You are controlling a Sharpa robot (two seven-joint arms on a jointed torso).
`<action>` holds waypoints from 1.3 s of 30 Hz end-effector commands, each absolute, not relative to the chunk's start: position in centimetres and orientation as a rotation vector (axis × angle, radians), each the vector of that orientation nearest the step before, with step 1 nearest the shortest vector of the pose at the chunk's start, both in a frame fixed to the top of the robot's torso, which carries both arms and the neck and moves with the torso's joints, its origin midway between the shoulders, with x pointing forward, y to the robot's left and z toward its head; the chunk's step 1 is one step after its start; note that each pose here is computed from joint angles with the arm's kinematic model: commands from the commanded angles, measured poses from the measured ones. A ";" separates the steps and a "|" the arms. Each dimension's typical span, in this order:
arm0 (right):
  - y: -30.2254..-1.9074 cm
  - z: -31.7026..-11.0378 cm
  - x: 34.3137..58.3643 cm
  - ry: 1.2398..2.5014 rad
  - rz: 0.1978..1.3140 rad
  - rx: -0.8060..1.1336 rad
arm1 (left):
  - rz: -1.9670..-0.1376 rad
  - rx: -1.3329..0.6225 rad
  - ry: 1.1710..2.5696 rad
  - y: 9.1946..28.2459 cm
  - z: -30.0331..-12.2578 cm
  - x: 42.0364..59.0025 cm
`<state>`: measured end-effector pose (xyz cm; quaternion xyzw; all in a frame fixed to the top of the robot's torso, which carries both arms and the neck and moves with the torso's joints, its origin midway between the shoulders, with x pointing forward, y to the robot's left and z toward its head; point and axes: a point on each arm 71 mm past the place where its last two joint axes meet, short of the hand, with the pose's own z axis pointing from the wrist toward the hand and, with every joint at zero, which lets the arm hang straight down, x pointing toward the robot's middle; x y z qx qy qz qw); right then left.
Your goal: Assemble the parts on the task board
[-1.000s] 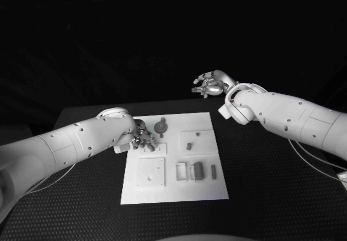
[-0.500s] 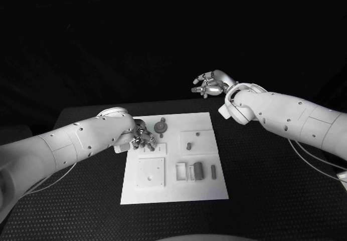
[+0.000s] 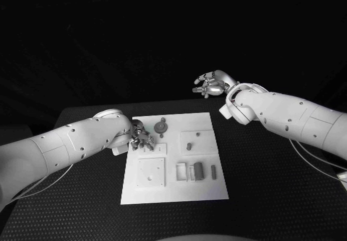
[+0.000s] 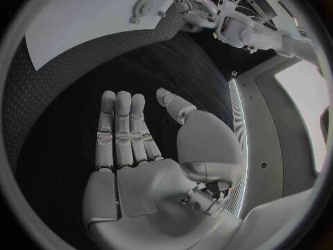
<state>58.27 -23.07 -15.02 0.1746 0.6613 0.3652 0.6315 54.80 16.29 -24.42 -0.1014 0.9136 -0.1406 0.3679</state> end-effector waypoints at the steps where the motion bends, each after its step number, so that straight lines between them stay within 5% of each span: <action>1: -23.2 -15.1 58.2 1.524 0.841 0.393 | -0.423 -0.330 2.223 16.5 -23.7 54.7; 14: -23.8 -15.1 58.2 1.522 0.832 0.399 | -0.518 -0.404 1.960 17.7 -22.1 52.7; 39: -24.4 -15.1 58.1 1.515 0.821 0.406 | -0.551 -0.429 1.705 17.8 -25.7 48.9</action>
